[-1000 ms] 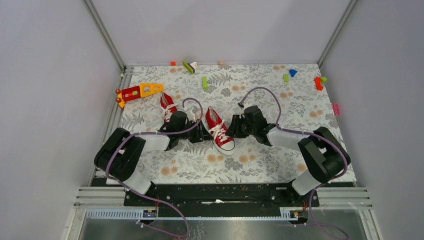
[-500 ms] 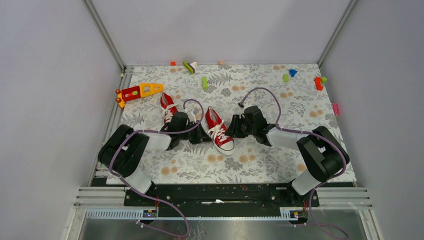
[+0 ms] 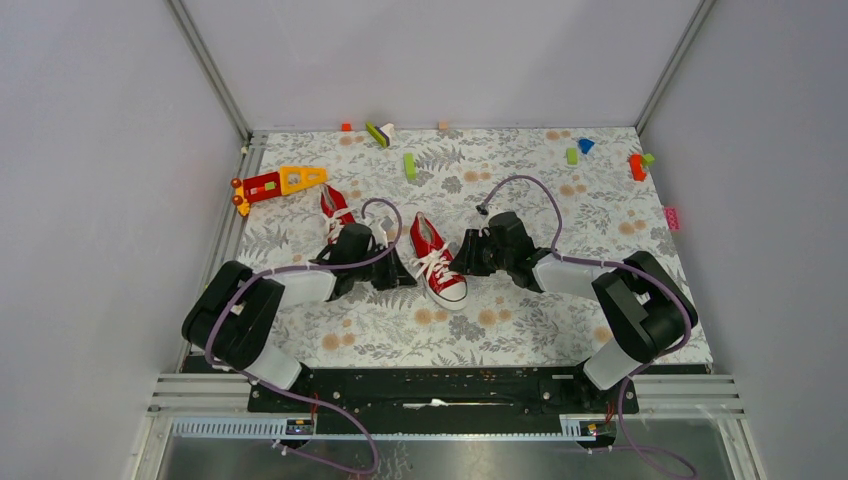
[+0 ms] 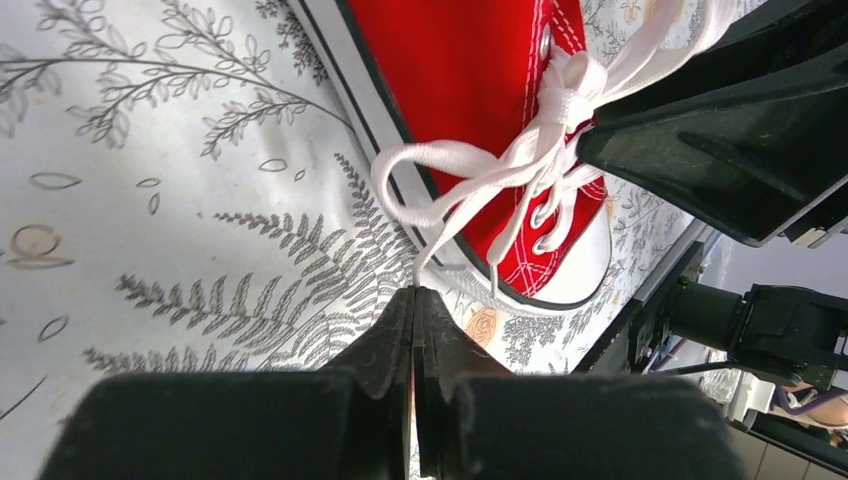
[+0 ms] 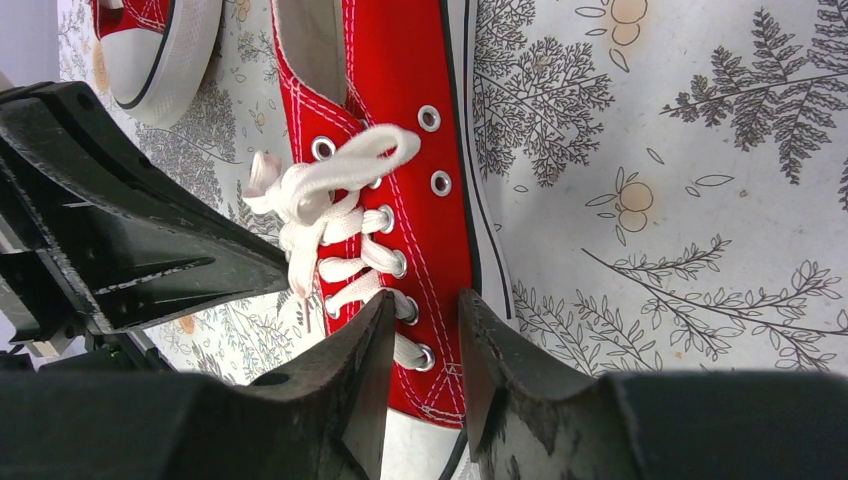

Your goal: Tie the shoes

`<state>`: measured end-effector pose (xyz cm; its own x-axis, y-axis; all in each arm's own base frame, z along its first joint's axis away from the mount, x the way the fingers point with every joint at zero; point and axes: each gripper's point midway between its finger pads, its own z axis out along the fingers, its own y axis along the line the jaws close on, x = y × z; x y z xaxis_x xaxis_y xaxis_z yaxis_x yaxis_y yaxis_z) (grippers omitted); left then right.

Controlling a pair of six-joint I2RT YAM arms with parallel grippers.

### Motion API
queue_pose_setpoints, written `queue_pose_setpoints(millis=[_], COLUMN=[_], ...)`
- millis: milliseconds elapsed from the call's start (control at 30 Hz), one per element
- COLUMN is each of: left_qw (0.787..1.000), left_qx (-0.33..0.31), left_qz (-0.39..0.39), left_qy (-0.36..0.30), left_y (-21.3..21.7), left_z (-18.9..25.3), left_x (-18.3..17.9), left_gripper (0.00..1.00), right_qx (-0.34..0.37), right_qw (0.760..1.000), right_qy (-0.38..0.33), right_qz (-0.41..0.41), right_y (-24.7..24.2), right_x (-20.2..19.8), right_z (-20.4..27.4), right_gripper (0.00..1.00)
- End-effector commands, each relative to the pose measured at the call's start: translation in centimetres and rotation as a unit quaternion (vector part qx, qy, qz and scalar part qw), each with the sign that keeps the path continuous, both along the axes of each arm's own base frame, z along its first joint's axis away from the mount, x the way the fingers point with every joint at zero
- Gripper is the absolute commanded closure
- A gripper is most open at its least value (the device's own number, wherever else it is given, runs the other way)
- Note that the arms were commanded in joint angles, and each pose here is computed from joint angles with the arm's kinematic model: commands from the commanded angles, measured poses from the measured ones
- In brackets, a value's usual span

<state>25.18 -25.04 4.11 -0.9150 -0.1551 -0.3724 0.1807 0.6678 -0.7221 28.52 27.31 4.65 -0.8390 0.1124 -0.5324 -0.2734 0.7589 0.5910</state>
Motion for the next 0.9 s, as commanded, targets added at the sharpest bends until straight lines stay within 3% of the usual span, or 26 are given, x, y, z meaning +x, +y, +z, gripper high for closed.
queue_pose_setpoints(millis=[0, 300, 633, 867], left_qw=[0.999, 0.997, 0.996, 0.996], left_qx=[0.031, 0.077, 0.089, 0.088], left_qz=[0.005, 0.013, 0.027, 0.028], left_qy=[-0.017, 0.009, -0.008, -0.017], left_y=[1.3, 2.9, 3.7, 3.6], left_z=[0.7, -1.0, -0.3, 0.1], left_x=[0.2, -0.9, -0.3, 0.1], left_gripper=[1.00, 1.00, 1.00, 1.00], right_qx=[0.012, 0.005, 0.013, 0.016], right_qw=[1.000, 1.000, 0.999, 0.996], right_qy=[0.014, 0.006, -0.032, -0.083], right_qz=[0.016, 0.015, 0.004, 0.012], right_y=[0.8, 0.7, -0.7, -1.3], right_x=[-0.8, -0.3, 0.5, 1.0], right_z=[-0.2, 0.1, 2.4, 5.3], right_gripper=[0.65, 0.65, 0.62, 0.45])
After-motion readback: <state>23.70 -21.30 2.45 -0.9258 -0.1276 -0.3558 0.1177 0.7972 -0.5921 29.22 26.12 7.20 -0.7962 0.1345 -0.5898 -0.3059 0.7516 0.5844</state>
